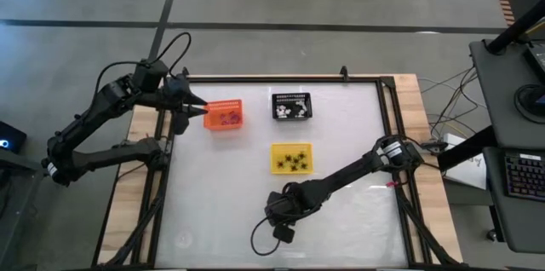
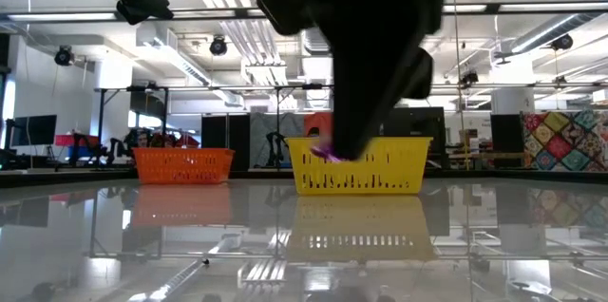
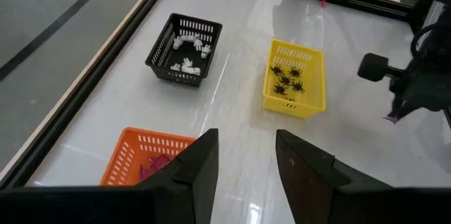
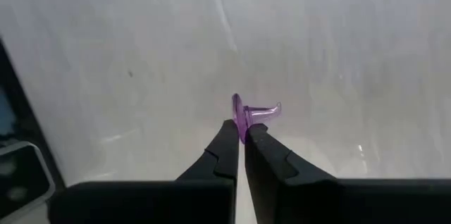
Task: Sort Halloween decoration
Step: Put the witch into the orange bin
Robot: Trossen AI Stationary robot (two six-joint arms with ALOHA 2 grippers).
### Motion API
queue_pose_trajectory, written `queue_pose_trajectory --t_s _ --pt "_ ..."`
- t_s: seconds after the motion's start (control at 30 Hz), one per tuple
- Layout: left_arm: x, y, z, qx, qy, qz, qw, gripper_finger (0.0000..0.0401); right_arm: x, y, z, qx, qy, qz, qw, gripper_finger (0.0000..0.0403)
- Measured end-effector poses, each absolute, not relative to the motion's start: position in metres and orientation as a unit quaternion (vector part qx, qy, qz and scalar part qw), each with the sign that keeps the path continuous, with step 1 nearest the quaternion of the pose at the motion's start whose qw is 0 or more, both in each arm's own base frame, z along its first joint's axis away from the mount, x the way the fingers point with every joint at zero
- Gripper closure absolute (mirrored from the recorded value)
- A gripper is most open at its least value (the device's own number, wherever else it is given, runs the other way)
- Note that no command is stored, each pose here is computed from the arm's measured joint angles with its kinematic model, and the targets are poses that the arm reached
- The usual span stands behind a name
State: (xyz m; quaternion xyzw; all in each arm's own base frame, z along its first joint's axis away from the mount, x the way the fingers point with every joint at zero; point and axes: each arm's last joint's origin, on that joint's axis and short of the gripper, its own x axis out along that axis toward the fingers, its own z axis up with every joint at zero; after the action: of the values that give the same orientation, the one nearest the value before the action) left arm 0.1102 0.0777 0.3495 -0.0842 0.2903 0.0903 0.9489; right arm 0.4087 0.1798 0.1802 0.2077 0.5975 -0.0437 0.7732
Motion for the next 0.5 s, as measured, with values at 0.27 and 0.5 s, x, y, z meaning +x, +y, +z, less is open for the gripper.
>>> queue_pose_trajectory --t_s 0.27,0.5 --pt "0.109 0.08 0.349 -0.067 0.303 0.127 0.942 0.0276 0.433 0.153 0.208 0.221 0.549 -0.052 0.804 0.0394" --pt "0.11 0.08 0.349 -0.063 0.305 0.127 0.942 0.0276 0.457 0.101 0.228 0.23 0.497 -0.088 0.832 0.0394"
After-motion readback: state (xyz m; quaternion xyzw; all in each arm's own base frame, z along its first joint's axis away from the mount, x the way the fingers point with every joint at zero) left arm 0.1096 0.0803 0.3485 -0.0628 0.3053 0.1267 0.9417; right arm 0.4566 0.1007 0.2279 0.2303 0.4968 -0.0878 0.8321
